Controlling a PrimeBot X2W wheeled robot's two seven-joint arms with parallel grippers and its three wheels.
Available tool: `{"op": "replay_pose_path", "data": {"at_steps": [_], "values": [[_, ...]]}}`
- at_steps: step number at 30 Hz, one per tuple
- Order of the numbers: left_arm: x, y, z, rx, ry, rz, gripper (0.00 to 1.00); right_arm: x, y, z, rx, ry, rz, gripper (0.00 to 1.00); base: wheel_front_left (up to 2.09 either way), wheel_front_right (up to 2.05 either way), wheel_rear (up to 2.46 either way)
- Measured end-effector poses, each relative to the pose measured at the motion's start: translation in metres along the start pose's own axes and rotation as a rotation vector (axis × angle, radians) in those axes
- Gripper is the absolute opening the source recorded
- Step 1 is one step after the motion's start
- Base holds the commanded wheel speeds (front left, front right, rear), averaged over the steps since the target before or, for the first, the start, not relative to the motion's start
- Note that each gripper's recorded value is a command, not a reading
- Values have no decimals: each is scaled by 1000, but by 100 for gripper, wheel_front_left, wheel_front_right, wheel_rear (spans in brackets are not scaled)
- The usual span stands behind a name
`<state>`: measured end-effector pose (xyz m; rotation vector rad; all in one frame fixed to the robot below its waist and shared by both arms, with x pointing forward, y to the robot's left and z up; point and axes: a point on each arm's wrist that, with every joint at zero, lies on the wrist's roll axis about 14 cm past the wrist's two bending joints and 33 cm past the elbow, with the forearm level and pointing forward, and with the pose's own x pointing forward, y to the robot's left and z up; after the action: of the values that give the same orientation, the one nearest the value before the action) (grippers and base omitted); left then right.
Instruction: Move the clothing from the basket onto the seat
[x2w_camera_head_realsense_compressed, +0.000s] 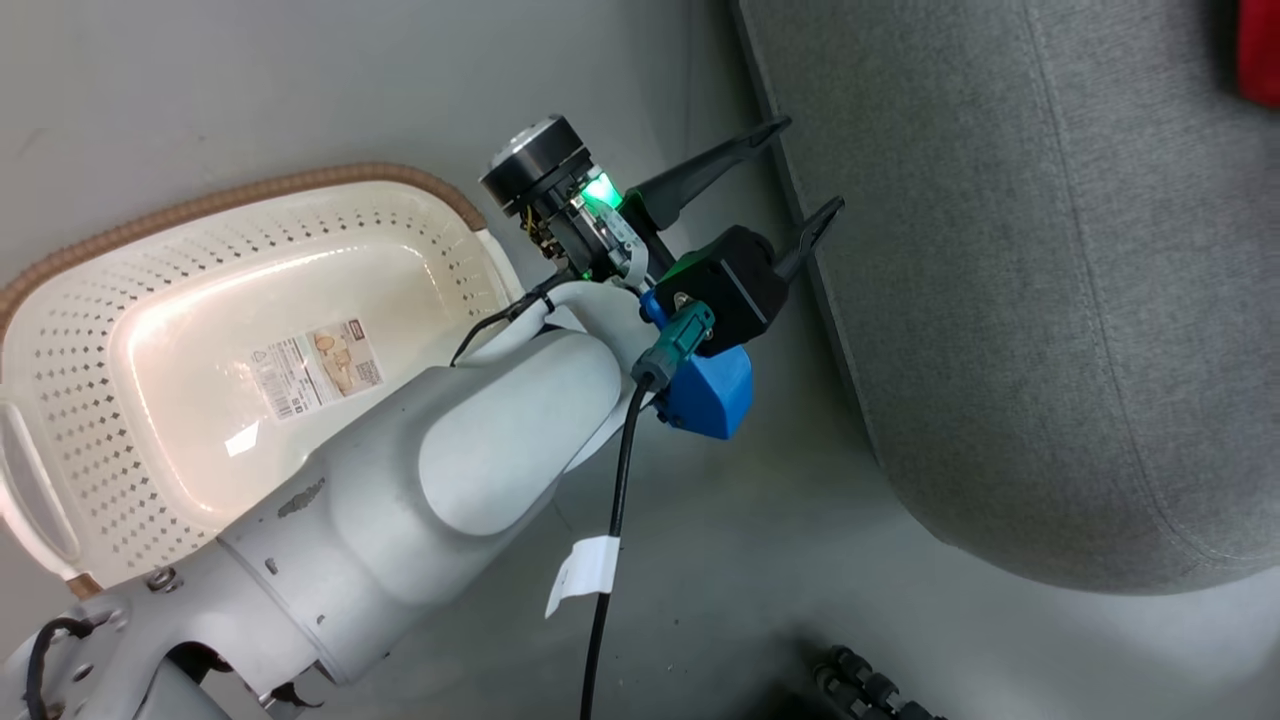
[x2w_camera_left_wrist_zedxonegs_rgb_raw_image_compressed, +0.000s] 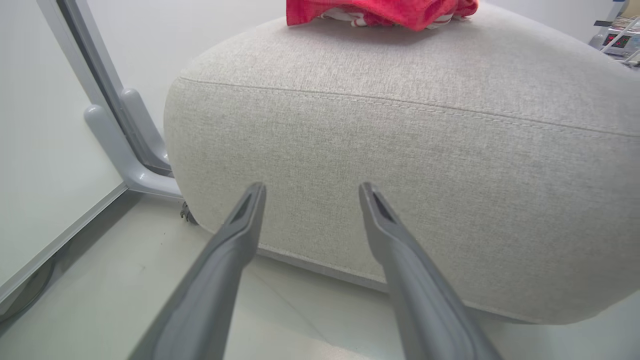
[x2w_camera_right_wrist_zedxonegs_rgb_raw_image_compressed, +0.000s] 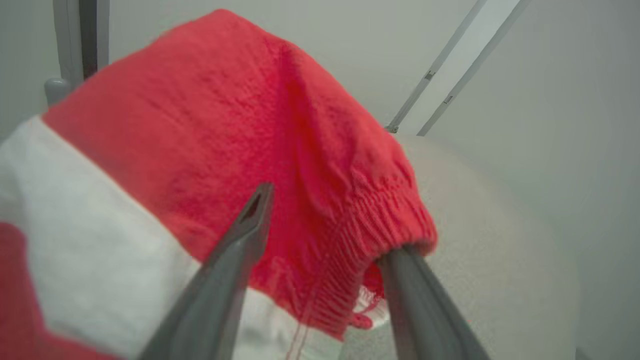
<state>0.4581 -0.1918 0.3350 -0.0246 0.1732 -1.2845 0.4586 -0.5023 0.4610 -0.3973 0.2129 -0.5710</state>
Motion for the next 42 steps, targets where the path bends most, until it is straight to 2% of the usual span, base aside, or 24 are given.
{"op": "replay_pose_path", "data": {"at_steps": [11,15,21,30,36,42], "values": [[-7,-16,44,29,-52,16,100,-61,-32,-9,39,29,-28,100,0,0,0],[-14,-17,63,30,-72,66,100,-77,-39,14,51,-40,-17,100,0,0,0],[-35,-8,108,31,-152,197,100,-96,-26,54,80,-164,57,100,0,0,0],[-105,20,156,88,-247,468,100,-124,33,104,132,-318,266,100,0,0,0],[-165,34,167,113,-268,647,100,-147,92,130,195,-389,439,100,0,0,0],[-223,38,170,115,-279,807,100,-170,131,146,246,-426,552,100,0,0,0]]}}
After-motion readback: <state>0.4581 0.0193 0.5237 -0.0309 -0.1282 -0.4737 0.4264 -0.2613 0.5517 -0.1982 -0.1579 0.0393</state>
